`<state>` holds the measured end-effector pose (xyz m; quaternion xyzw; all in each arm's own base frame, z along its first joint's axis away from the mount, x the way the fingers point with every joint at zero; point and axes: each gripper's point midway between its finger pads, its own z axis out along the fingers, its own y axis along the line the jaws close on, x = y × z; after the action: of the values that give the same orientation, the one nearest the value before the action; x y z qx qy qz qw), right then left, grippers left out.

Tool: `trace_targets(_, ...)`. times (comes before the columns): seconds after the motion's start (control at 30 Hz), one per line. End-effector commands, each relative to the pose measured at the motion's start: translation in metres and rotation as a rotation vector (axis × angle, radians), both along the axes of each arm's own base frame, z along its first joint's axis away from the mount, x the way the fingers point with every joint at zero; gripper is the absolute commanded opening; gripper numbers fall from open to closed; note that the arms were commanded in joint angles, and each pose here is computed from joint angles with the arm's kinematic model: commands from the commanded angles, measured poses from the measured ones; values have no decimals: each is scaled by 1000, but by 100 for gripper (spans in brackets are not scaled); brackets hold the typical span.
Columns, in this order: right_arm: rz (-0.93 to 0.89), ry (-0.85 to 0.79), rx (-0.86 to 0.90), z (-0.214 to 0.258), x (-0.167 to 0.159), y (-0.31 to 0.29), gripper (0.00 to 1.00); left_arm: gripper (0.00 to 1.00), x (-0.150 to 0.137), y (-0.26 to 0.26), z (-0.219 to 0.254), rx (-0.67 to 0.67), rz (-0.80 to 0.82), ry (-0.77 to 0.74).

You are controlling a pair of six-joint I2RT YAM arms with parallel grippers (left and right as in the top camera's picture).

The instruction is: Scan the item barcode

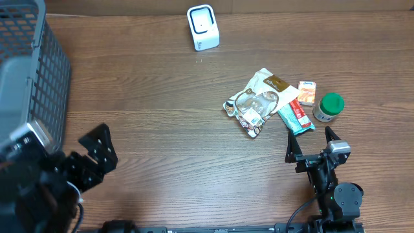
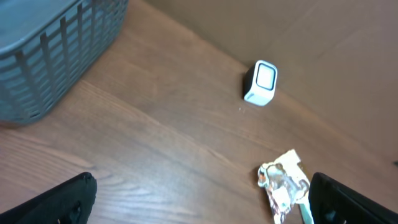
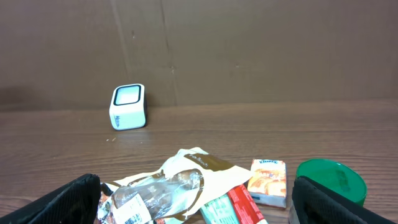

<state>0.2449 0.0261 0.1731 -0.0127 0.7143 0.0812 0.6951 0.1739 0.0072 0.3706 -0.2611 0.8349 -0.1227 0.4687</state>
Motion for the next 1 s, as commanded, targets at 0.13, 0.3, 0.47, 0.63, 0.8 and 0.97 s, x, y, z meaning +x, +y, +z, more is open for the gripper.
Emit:
trace_targets(0.13, 5, -2, 8, -2, 0, 1, 100, 100, 2, 3, -5, -6, 22, -249)
trace_targets(0.3, 5, -2, 8, -2, 0, 1, 100, 100, 5, 1, 7, 3, 9, -503)
trace_targets(0.47, 5, -2, 8, -2, 0, 1, 100, 100, 1, -9, 31, 80, -64, -805)
trace_targets(0.63, 5, -2, 8, -2, 0, 1, 100, 100, -13, -20, 51, 206, -128, -1067)
trace_targets(0.8, 5, -2, 8, -2, 0, 1, 100, 100, -21, -24, 46, 263, -138, -1207)
trace_targets(0.97, 5, -2, 8, -2, 0, 1, 100, 100, -1, -24, 15, 259, -141, -1180)
